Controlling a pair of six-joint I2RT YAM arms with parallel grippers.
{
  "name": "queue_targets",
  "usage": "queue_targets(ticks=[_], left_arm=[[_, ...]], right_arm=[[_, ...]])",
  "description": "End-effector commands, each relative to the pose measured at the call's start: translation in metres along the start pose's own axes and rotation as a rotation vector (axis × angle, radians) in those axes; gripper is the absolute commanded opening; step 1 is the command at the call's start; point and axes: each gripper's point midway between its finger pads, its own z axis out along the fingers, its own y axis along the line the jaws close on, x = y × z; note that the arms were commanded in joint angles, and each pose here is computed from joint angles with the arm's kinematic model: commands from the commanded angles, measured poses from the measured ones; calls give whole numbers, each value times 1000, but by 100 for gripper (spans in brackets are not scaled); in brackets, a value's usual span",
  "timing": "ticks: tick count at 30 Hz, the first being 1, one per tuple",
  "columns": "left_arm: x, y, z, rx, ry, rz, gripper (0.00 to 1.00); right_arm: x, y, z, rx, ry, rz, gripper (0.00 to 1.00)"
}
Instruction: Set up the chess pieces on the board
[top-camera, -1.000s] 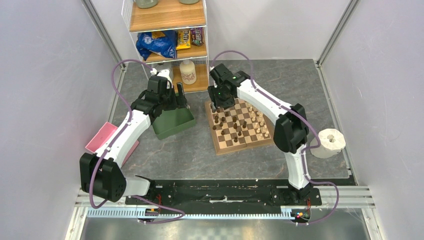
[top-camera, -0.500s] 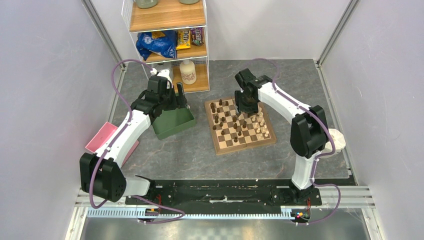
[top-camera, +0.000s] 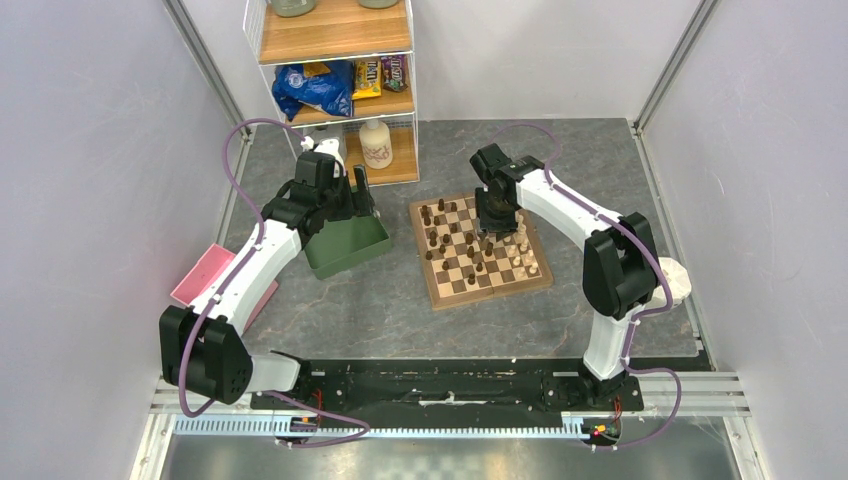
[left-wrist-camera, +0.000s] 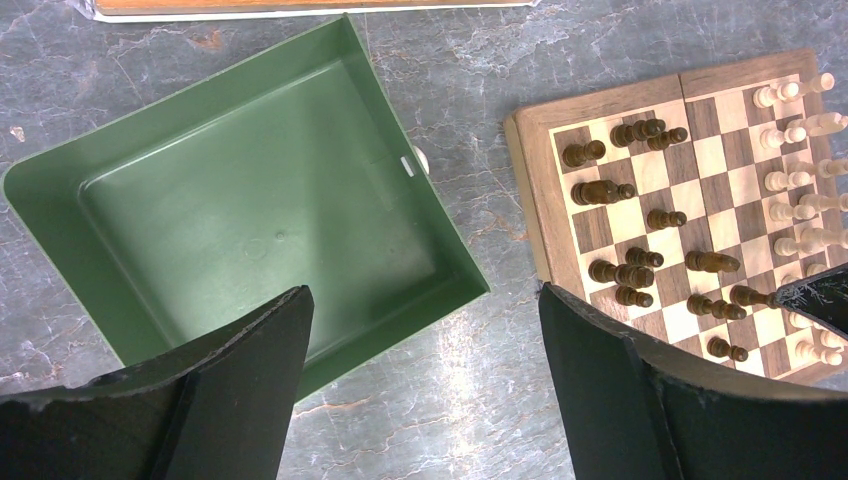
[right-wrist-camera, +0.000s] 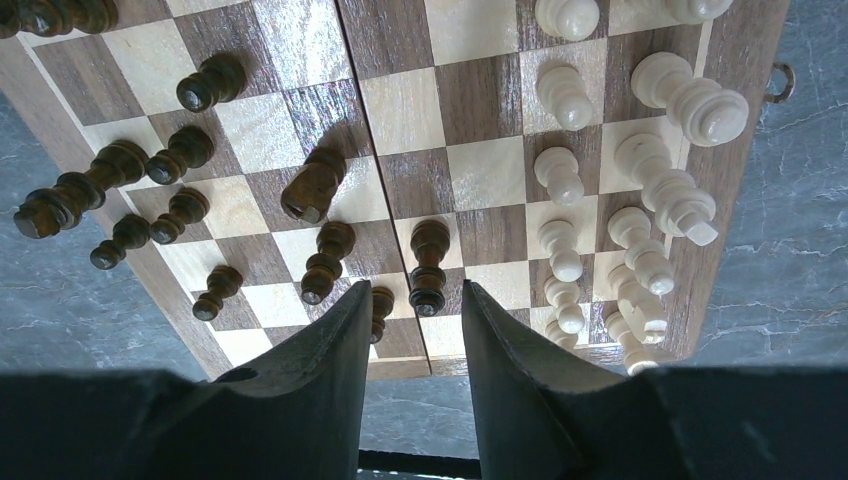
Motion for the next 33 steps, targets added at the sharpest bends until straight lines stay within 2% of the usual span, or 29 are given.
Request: queue_targets(ticks=[1,17,24,33], left_arm=[[-7,-1,2,6,-31,-25,91],[-9,1,0,-5,-41,-30,91],[-10,-1,-1,3,-42,-30,91],[-9,-2,0,6,-38,-32,91]], right_arm=[[-5,0,-8,-3,-29,9,45],[-50,22,-43,-85,-162,-26,53],[-44,48,-40,-144,-127,-90,52],[-5,56,-20,-109,-14,-150,49]])
